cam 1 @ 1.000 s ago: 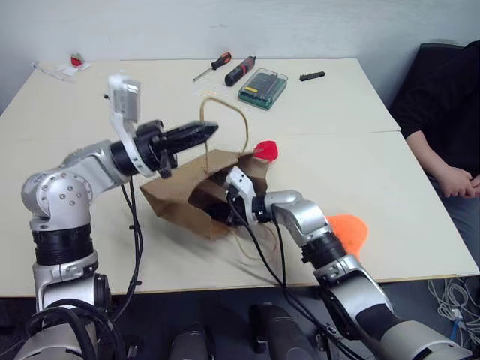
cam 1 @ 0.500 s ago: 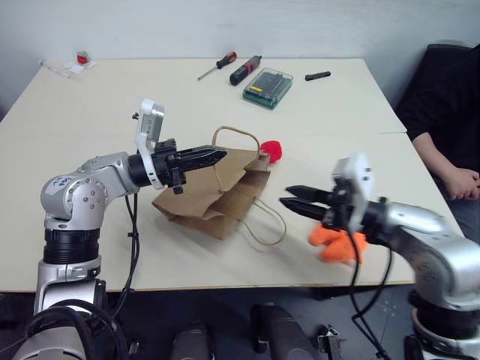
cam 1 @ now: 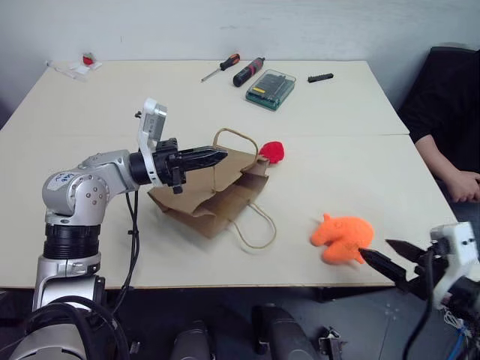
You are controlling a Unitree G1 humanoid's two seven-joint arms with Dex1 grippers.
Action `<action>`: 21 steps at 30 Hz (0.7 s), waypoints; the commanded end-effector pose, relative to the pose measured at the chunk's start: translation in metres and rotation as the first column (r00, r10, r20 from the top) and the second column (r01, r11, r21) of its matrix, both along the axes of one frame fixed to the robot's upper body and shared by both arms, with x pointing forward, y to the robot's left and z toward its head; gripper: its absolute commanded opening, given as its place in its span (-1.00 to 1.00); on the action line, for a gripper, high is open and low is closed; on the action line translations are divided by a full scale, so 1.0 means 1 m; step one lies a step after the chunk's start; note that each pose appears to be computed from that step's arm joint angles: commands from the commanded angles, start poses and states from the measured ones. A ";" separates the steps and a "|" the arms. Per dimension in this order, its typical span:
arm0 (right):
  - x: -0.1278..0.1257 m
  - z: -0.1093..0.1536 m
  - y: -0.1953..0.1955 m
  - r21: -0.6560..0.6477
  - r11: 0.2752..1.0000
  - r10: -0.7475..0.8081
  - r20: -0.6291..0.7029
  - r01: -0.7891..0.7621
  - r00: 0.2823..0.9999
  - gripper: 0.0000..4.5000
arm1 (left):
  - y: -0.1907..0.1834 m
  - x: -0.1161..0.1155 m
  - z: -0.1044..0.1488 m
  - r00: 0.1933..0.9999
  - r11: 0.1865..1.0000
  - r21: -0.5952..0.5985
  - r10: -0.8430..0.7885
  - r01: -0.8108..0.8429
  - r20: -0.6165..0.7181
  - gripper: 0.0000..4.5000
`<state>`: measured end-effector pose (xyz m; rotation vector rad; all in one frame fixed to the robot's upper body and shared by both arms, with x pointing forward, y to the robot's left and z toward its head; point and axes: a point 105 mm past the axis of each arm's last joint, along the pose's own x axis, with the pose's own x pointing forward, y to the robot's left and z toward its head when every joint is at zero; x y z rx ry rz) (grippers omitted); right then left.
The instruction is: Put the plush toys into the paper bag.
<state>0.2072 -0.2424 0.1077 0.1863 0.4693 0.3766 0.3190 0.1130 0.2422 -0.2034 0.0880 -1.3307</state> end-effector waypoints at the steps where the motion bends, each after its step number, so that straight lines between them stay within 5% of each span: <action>1: 0.016 -0.004 0.008 0.045 0.999 -0.030 0.028 0.029 0.999 0.99 | -0.003 -0.006 0.011 0.997 1.000 0.022 -0.017 0.015 0.078 -1.00; 5: 0.031 -0.002 0.015 0.091 0.994 -0.060 0.072 0.054 0.996 0.58 | 0.005 -0.006 0.009 0.997 1.000 0.029 0.009 -0.011 0.073 -1.00; 10: 0.031 -0.002 0.019 0.067 0.998 -0.029 0.088 0.023 0.996 -0.24 | 0.010 -0.010 0.009 0.997 0.999 0.038 0.022 -0.025 0.076 -1.00; 15: 0.031 0.032 0.046 0.074 0.977 0.185 0.179 -0.201 0.966 -0.93 | 0.008 -0.012 0.011 0.997 0.999 0.030 0.020 -0.023 0.072 -1.00; 21: 0.048 0.067 0.118 0.055 0.856 0.487 0.249 -0.515 0.837 -1.00 | 0.006 -0.015 0.008 0.997 0.999 0.054 -0.002 -0.002 0.080 -1.00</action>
